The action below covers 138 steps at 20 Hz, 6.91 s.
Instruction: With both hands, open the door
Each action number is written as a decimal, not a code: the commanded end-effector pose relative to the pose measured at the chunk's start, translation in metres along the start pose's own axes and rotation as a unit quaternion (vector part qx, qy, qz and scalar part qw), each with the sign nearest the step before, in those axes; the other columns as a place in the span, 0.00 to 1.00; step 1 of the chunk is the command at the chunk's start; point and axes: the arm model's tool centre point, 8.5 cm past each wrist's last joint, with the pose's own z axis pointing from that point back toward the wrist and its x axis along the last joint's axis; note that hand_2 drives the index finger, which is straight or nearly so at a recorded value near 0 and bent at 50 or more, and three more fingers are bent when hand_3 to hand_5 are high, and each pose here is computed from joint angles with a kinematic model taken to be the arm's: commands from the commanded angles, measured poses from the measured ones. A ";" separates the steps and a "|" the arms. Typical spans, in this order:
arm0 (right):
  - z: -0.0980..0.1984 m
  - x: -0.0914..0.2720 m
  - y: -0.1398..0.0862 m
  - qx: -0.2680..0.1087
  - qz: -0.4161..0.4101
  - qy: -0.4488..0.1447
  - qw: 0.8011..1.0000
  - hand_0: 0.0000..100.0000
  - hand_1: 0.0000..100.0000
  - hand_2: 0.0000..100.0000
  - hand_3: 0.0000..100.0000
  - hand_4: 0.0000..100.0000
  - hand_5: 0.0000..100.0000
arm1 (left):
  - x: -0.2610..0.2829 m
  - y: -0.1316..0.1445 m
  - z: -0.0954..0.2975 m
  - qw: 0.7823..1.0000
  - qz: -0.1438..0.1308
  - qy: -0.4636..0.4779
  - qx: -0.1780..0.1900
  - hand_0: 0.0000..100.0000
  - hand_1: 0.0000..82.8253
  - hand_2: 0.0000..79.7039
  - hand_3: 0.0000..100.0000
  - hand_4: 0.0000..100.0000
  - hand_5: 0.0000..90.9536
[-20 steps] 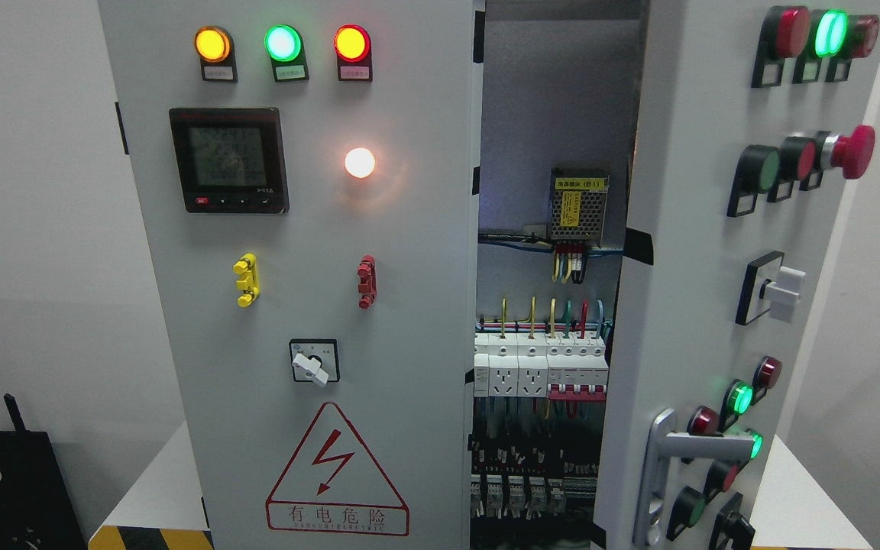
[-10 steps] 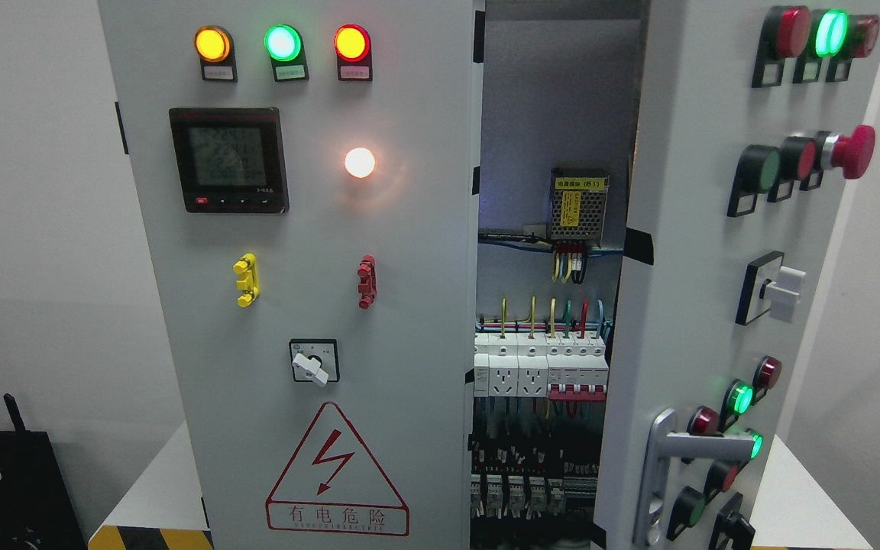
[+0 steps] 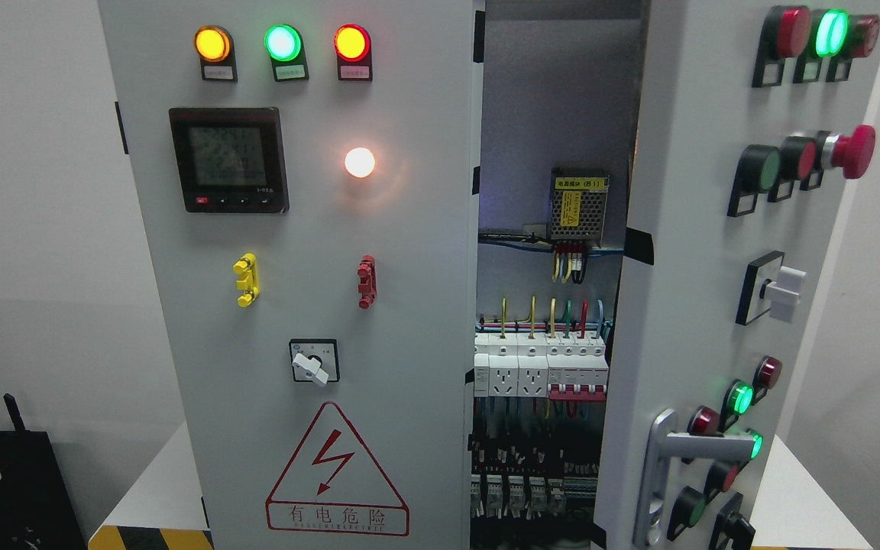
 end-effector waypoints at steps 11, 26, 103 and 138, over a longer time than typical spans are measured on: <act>0.000 0.000 0.004 0.003 -0.001 0.000 1.000 0.06 0.00 0.00 0.00 0.00 0.00 | 0.105 -0.020 -0.059 0.995 -0.035 -0.014 -0.090 0.12 0.47 0.00 0.00 0.00 0.00; 0.000 0.000 0.004 0.003 -0.002 0.000 1.000 0.05 0.00 0.00 0.00 0.00 0.00 | 0.127 -0.051 -0.108 0.987 -0.032 0.010 -0.158 0.12 0.47 0.00 0.00 0.00 0.00; 0.000 0.000 0.004 0.003 -0.002 0.000 1.000 0.05 0.00 0.00 0.00 0.00 0.00 | 0.248 -0.326 -0.305 0.866 0.056 0.039 -0.496 0.12 0.47 0.00 0.00 0.00 0.00; 0.000 0.000 0.004 0.003 -0.002 0.000 1.000 0.05 0.00 0.00 0.00 0.00 0.00 | 0.232 -0.395 -0.331 0.840 0.067 0.060 -0.535 0.12 0.47 0.00 0.00 0.00 0.00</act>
